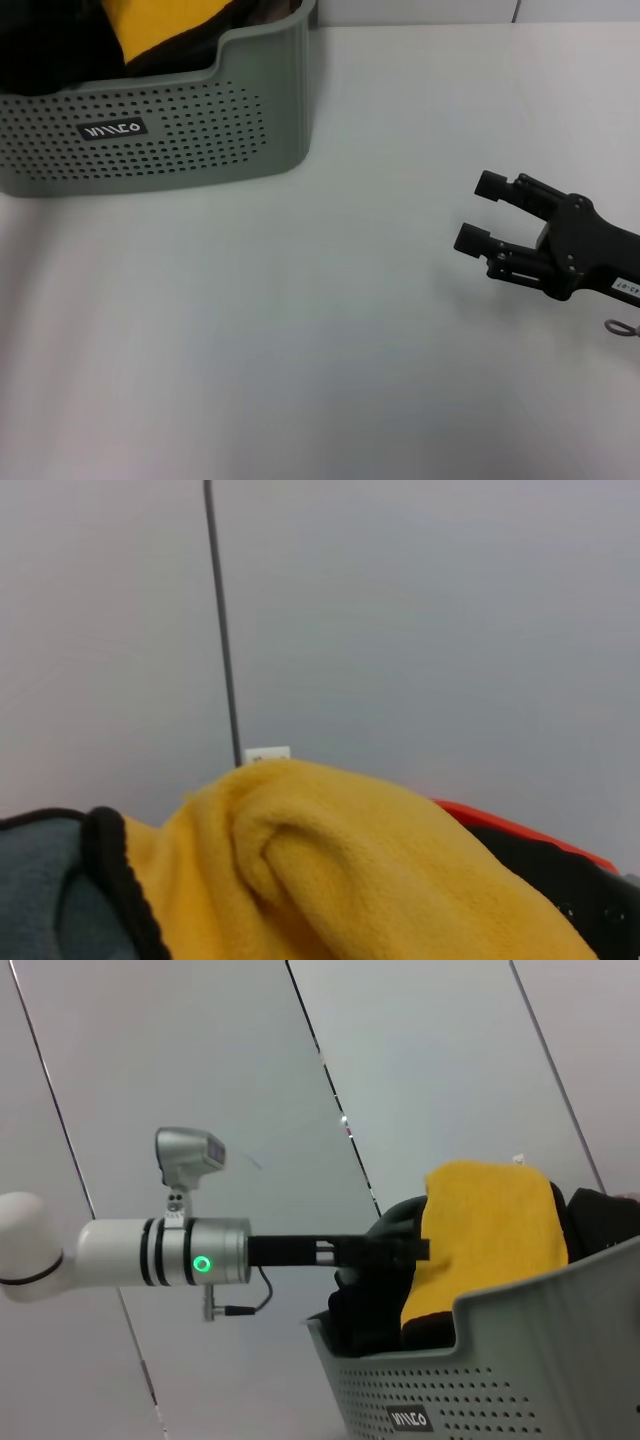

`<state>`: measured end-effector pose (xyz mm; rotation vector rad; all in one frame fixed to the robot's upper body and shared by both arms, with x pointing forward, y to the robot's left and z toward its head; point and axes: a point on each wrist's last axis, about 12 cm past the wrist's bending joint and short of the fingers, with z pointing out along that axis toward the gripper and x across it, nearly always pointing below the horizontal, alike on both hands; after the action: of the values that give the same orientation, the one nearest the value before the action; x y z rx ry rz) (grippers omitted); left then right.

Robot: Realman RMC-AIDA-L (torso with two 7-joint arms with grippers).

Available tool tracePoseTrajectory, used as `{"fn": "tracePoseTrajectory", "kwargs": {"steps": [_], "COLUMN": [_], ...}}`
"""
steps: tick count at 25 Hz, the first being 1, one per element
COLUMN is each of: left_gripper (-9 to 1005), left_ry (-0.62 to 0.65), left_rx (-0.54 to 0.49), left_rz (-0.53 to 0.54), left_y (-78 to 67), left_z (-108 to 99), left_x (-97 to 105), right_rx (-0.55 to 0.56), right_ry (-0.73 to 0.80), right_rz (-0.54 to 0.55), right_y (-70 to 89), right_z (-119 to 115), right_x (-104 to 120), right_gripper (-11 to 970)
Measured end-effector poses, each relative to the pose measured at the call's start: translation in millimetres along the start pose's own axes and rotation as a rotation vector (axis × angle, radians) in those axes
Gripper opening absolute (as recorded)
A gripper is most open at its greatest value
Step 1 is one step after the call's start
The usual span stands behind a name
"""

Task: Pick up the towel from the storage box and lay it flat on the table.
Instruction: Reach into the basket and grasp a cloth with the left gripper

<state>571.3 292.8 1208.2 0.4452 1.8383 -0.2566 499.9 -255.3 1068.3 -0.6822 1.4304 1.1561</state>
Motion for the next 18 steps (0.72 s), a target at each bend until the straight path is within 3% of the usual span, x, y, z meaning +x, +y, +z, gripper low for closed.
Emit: {"fn": "tracePoseTrajectory", "kwargs": {"steps": [18], "left_gripper": [349], "left_ry": [0.022], "left_rx": [0.023], "left_rz": [0.002], "left_y": [-2.0], "left_z": [14.9], "left_x": [3.9], "right_rx": [0.007], "right_ry": [-0.004], "right_rz": [-0.006], "right_y": [1.3], "right_z": [-1.4], "right_x": [1.7], "right_gripper": [870]}}
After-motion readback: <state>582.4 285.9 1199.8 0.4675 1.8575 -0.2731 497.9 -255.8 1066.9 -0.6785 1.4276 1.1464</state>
